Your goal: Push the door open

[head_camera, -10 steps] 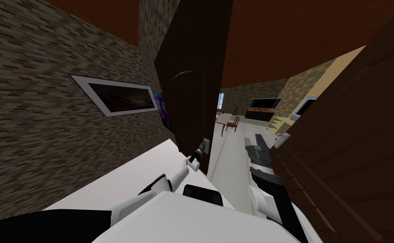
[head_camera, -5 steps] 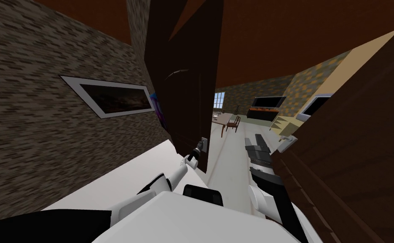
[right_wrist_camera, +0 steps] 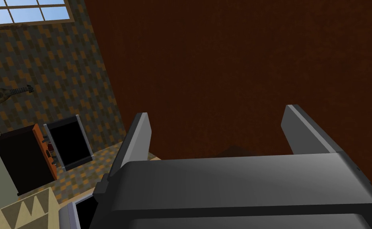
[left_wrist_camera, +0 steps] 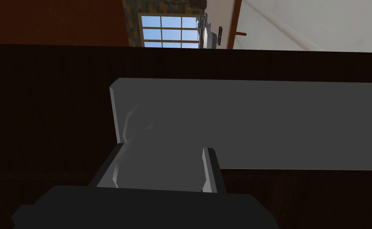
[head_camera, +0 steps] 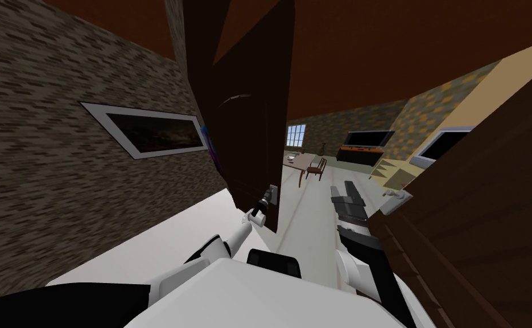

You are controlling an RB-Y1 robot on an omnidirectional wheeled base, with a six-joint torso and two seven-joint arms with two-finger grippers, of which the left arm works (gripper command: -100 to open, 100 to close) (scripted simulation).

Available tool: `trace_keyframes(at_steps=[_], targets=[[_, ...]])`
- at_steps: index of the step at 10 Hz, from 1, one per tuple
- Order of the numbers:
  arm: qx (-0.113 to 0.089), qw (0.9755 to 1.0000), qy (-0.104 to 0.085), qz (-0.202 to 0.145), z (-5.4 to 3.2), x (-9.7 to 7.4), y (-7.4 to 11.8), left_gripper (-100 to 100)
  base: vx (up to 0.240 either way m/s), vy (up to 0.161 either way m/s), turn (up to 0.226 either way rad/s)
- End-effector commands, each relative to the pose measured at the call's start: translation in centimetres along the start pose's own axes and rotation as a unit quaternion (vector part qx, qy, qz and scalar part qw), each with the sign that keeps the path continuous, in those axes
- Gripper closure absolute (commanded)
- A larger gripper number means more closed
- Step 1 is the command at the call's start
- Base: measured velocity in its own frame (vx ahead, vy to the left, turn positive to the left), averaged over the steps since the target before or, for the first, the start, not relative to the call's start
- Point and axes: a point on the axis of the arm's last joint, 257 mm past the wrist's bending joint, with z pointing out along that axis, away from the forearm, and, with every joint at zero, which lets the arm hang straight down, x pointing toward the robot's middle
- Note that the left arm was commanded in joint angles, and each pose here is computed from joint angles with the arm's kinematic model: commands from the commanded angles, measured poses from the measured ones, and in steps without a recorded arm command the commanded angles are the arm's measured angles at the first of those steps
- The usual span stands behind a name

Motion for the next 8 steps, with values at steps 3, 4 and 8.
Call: trace_keyframes(at_steps=[3,4,8], targets=[[0.005,0.9997,-0.024,0.003,0.38,-3.1,-0.4,100,0.084,-0.088,0.051],[0.005,0.9995,-0.033,0.002,0.37,-3.9,-0.4,100,0.134,-0.164,0.144],[0.004,0.9996,-0.027,0.0,0.54,-3.3,-0.2,-100,-0.087,-0.021,0.029]])
